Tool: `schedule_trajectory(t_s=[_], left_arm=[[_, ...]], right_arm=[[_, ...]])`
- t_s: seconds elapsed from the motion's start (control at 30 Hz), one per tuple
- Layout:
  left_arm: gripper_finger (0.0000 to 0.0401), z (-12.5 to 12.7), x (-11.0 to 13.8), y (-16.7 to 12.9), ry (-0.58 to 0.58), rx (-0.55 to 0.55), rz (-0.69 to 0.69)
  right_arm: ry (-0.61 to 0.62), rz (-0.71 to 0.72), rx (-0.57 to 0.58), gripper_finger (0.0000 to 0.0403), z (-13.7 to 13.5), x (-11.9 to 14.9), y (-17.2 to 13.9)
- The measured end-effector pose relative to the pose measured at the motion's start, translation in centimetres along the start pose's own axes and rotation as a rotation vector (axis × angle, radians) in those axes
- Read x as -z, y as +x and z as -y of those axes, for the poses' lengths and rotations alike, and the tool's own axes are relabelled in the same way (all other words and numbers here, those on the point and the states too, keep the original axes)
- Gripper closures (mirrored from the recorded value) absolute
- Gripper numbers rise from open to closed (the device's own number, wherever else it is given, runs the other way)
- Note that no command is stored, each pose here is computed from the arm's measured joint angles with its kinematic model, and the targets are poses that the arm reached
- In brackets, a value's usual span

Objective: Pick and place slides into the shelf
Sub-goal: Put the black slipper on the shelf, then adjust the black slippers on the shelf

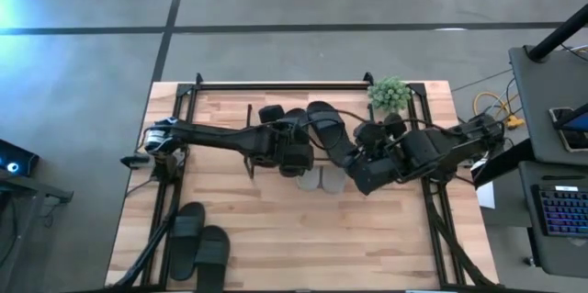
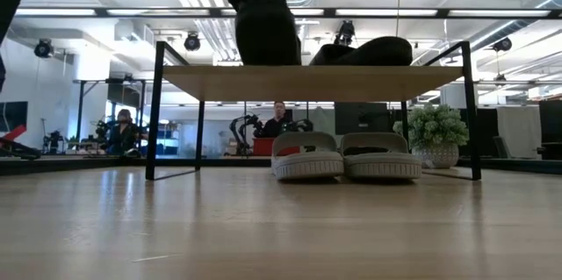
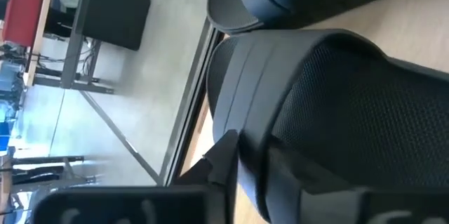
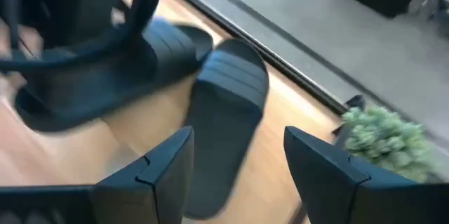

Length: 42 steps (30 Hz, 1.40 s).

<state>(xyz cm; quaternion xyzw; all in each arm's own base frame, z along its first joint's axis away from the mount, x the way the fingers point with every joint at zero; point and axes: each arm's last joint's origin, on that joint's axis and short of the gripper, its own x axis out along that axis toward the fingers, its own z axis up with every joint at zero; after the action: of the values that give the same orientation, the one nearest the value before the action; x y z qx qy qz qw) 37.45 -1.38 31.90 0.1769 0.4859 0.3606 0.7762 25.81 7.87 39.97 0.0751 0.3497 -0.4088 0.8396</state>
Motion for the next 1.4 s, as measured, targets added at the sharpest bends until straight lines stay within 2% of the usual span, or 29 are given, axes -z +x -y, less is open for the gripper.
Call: schedule_trajectory(t_s=[0.2,0.4,0.57,0.7,0.8,0.9,1.0,1.13,1.23,1.4], left_arm=[[0.0289,-0.6,-0.3,0.6,-0.078,-0.003,0.005],[0.0226,-1.2,-0.9,0.9,-0.133,0.019,0.029],[0.0203,-2.2,-0.8,-0.2,-0.161,0.095,0.04],[0.0201,-2.9,-0.4,-0.8,-0.16,0.118,0.033],[0.02,-4.3,-0.1,-2.1,-0.202,0.135,0.058],[0.02,-6.2,0.6,-3.7,-0.285,0.21,0.074],[0.02,-8.0,1.3,-4.6,-0.4,0.284,0.067],[0.02,-10.0,2.2,-5.7,-0.542,0.31,0.064],[0.02,-10.9,3.0,-6.4,-0.577,0.317,0.071],[0.02,-11.2,5.4,-6.8,-0.583,0.326,0.055]], right_arm=[[-0.025,-0.06,0.021,0.0188,1.5,-0.2,1.2],[-0.048,-0.032,0.004,0.0188,5.4,-0.9,0.0],[-0.047,-0.009,-0.03,0.0188,8.8,-0.2,-1.4],[-0.069,-0.028,-0.051,0.0188,10.0,0.8,-1.4],[-0.149,-0.05,-0.081,0.0188,9.4,1.5,-0.7],[-0.275,-0.03,-0.098,0.0188,7.8,1.8,0.5],[-0.433,0.031,-0.05,0.0188,5.9,1.7,1.9],[-0.663,0.055,0.057,0.0188,4.1,1.8,3.7],[-0.787,0.021,0.084,0.0188,3.2,2.0,5.3],[-0.893,-0.004,-0.011,0.0188,1.6,1.7,7.8]])
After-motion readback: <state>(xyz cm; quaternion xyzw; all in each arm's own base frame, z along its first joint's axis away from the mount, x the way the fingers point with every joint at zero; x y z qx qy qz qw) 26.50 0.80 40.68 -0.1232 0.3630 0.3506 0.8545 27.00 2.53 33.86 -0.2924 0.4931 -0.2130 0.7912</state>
